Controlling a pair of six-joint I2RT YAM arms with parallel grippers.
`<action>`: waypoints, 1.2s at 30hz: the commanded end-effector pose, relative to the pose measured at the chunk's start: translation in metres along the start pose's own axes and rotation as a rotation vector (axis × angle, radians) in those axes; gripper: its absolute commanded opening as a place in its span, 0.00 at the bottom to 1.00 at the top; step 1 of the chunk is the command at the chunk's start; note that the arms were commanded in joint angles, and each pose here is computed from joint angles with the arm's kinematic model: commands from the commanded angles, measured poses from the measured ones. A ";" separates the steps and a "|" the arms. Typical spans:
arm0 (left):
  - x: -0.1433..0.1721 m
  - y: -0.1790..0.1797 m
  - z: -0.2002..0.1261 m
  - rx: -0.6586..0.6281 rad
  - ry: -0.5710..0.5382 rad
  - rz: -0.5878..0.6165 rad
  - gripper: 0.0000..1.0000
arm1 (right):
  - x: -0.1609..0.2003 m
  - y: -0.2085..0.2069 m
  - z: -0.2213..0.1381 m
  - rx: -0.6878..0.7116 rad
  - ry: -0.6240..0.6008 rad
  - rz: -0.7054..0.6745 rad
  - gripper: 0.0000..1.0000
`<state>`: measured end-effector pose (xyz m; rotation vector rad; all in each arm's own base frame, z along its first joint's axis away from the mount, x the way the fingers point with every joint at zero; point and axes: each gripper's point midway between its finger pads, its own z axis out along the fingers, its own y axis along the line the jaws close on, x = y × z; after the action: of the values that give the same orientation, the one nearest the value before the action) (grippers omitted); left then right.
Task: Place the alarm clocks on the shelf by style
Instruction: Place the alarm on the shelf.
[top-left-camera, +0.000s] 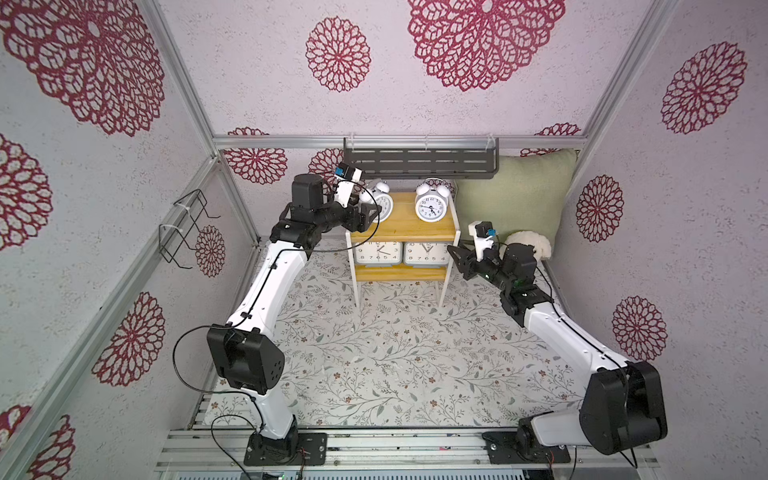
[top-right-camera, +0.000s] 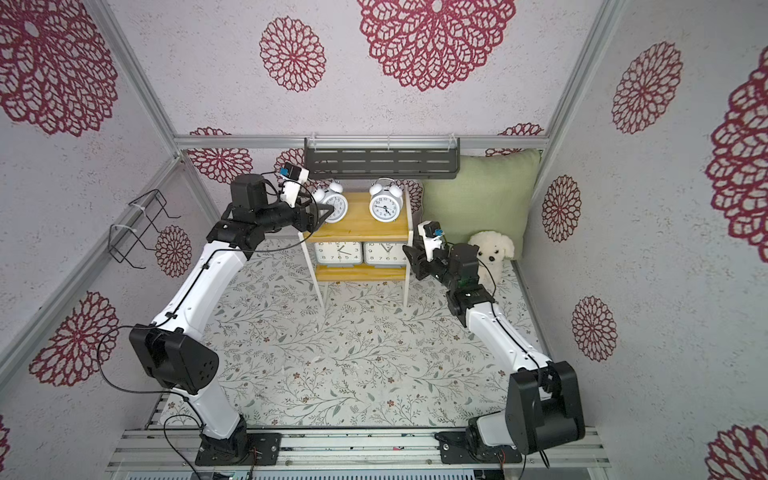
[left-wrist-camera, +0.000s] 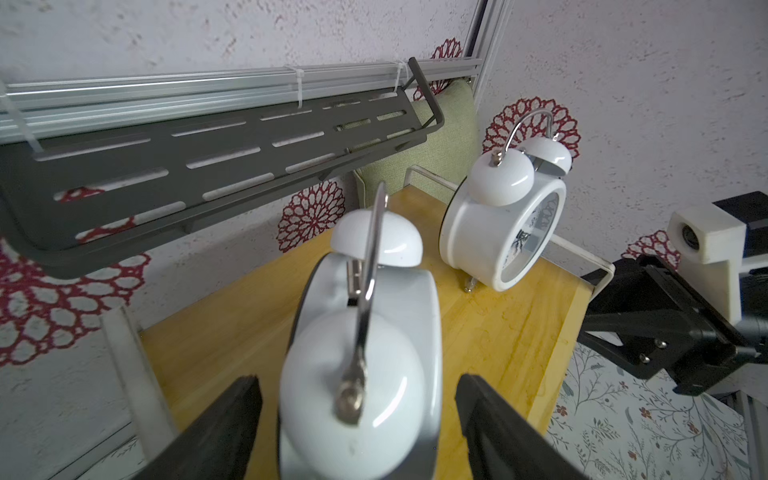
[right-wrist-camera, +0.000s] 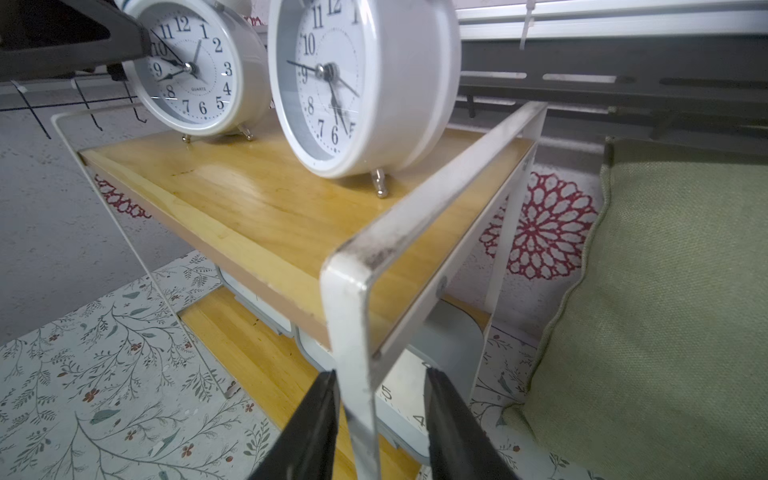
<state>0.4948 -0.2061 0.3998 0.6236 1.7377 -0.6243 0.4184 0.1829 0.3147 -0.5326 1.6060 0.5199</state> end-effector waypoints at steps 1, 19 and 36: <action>-0.002 0.007 -0.002 -0.027 -0.013 0.026 0.82 | -0.022 0.001 -0.001 -0.008 -0.048 -0.014 0.41; 0.002 0.019 -0.024 -0.168 0.026 0.120 0.83 | -0.021 0.000 0.000 -0.007 -0.045 -0.011 0.41; -0.005 0.029 -0.041 -0.278 0.003 0.153 0.81 | -0.021 0.001 -0.001 -0.011 -0.044 -0.011 0.41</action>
<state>0.4892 -0.1658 0.3981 0.5774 1.7590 -0.3103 0.4189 0.1830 0.3113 -0.5329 1.6175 0.5213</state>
